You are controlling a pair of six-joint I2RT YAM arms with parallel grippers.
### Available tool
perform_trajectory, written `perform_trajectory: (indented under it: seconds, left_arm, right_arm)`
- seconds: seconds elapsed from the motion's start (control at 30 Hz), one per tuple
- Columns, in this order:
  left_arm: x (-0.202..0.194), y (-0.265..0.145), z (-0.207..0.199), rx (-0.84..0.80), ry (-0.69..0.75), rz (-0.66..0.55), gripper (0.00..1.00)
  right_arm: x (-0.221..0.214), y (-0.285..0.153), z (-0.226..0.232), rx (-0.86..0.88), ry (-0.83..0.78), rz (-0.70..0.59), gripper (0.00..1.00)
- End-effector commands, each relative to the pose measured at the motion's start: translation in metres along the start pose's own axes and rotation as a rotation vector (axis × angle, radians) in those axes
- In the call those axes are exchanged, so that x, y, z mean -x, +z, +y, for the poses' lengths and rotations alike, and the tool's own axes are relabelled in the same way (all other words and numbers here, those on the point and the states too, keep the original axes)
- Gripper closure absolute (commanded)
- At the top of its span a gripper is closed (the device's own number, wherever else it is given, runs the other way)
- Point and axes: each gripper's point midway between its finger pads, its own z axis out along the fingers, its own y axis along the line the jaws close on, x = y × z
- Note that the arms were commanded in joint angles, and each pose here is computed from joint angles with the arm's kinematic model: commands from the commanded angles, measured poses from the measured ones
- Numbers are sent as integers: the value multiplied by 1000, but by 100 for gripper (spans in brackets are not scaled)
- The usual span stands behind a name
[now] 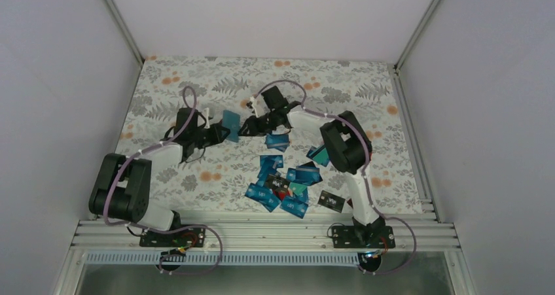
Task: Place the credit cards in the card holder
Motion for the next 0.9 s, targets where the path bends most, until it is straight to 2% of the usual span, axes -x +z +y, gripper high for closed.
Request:
perform_trajectory:
  seconds: [0.0,0.17,0.33,0.87]
  left_arm:
    - [22,-8,-21,68,102,-62,98]
    - [26,-11,-37,108,147,-83,98]
    - [27,-12,-54,111,185,-92,98]
    - [25,-8,-85,83,250,-97,98]
  right_arm:
    - [26,-46,39,-52,-57,-121,70]
    - [35,-67,57,-49,-10,-196,58]
    - [39,-70,54,-93,45,-230,58]
    - [19,-42,25,-164,100,-168,63]
